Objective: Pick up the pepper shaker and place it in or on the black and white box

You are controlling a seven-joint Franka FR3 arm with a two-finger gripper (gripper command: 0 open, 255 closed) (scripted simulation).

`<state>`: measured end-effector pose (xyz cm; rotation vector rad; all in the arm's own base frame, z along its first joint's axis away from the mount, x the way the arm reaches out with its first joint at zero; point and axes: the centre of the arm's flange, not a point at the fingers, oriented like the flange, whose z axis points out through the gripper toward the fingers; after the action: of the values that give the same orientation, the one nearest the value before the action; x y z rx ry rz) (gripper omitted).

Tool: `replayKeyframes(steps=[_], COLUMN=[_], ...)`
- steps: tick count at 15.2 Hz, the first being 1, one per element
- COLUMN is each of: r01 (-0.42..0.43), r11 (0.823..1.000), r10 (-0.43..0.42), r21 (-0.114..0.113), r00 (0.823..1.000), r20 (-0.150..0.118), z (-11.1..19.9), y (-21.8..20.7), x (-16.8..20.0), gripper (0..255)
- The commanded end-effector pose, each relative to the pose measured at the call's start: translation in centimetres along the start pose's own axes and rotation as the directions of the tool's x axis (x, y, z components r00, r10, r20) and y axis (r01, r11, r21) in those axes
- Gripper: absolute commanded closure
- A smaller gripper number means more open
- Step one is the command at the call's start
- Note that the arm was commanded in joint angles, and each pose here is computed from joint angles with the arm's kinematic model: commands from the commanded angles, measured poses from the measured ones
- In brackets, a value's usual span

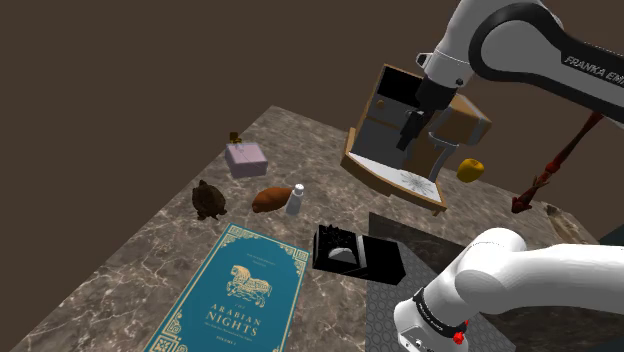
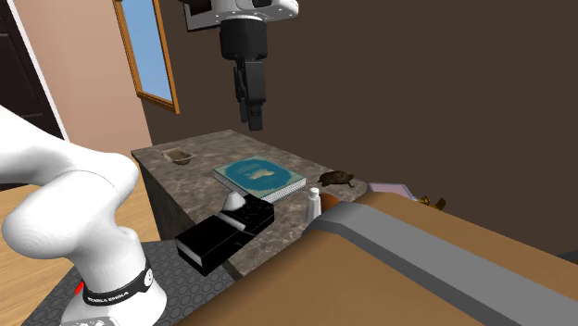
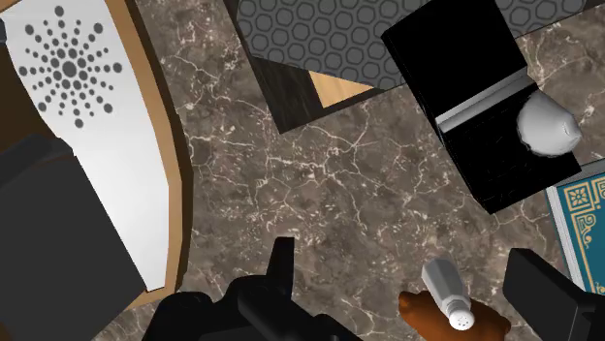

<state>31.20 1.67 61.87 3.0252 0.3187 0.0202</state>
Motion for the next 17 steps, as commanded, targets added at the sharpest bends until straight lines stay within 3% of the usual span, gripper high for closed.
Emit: replayKeyframes(steps=[1, 17], r01=[0.0, 0.017], r11=[1.0, 0.995], r10=[0.0, -0.011], r21=[0.0, 0.094], r00=[1.0, 0.998], r20=[0.0, -0.056], z=[0.0, 15.0], y=[0.0, -7.3], x=[0.0, 11.2], gripper=[0, 0])
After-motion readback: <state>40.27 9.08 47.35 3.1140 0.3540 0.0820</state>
